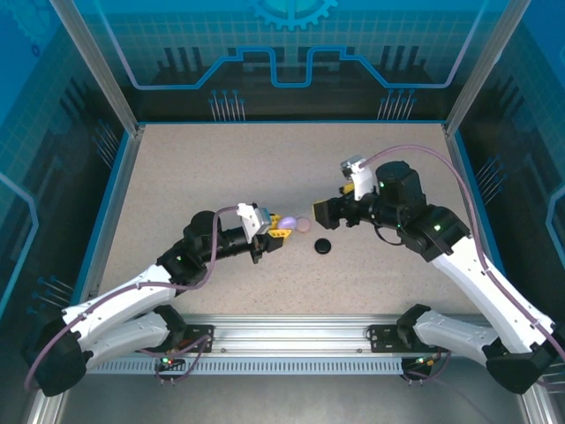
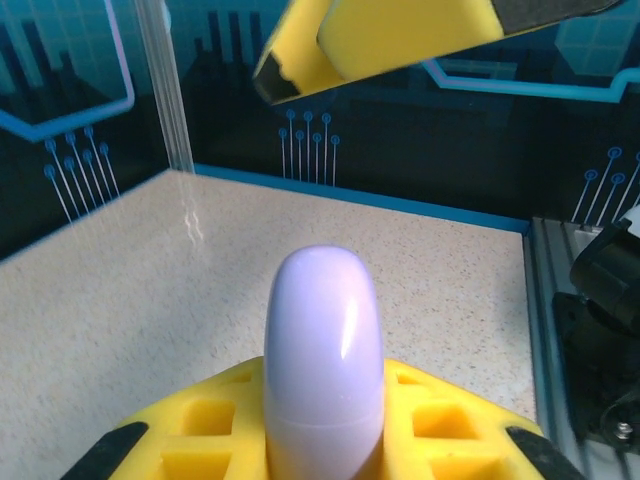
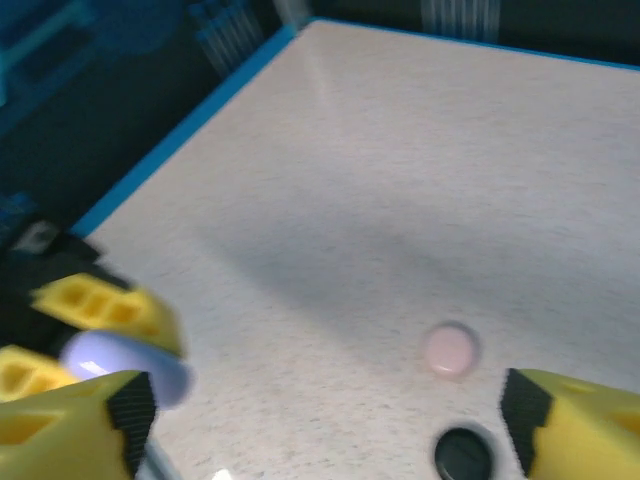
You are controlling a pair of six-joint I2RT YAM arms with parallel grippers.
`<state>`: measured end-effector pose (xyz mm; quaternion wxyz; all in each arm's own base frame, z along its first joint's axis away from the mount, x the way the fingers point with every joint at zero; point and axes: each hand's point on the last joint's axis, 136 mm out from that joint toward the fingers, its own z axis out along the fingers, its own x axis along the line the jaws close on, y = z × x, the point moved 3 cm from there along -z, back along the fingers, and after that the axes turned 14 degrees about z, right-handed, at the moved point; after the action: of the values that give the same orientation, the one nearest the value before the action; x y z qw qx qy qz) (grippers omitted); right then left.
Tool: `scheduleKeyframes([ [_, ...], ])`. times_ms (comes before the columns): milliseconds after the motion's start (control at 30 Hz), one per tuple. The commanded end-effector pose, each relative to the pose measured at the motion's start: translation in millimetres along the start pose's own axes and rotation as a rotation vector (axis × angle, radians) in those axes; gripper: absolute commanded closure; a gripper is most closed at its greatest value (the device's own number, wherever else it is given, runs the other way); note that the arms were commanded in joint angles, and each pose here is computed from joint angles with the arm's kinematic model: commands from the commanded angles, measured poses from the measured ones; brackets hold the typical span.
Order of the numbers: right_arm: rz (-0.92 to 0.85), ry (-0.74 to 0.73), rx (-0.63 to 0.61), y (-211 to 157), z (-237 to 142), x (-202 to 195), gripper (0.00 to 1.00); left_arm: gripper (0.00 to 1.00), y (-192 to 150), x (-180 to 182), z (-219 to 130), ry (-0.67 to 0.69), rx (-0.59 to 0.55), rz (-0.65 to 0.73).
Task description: Insert the wireless bluetooth earbuds into the charging case
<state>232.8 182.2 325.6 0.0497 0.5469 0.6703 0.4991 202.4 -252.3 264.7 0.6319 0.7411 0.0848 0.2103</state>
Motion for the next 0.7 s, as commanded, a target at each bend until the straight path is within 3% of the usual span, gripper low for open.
scheduleKeyframes([
  [0,0.126,-0.194,-0.030,-9.6,-3.2,-47.8,0.00,1.00,-33.6,-5.3,2.2,-0.007,0.131,-0.187],
  [200,0.216,-0.209,-0.028,-19.7,-2.1,-68.6,0.00,1.00,-77.0,-10.3,7.5,0.004,0.284,-0.422],
  [433,0.232,-0.230,-0.001,-25.8,3.9,-76.5,0.00,1.00,-125.6,-20.9,26.3,-0.055,0.540,-0.707],
  [667,0.232,-0.243,0.014,-30.1,2.2,-80.0,0.00,1.00,-160.9,-26.6,44.5,-0.081,0.701,-0.835],
])
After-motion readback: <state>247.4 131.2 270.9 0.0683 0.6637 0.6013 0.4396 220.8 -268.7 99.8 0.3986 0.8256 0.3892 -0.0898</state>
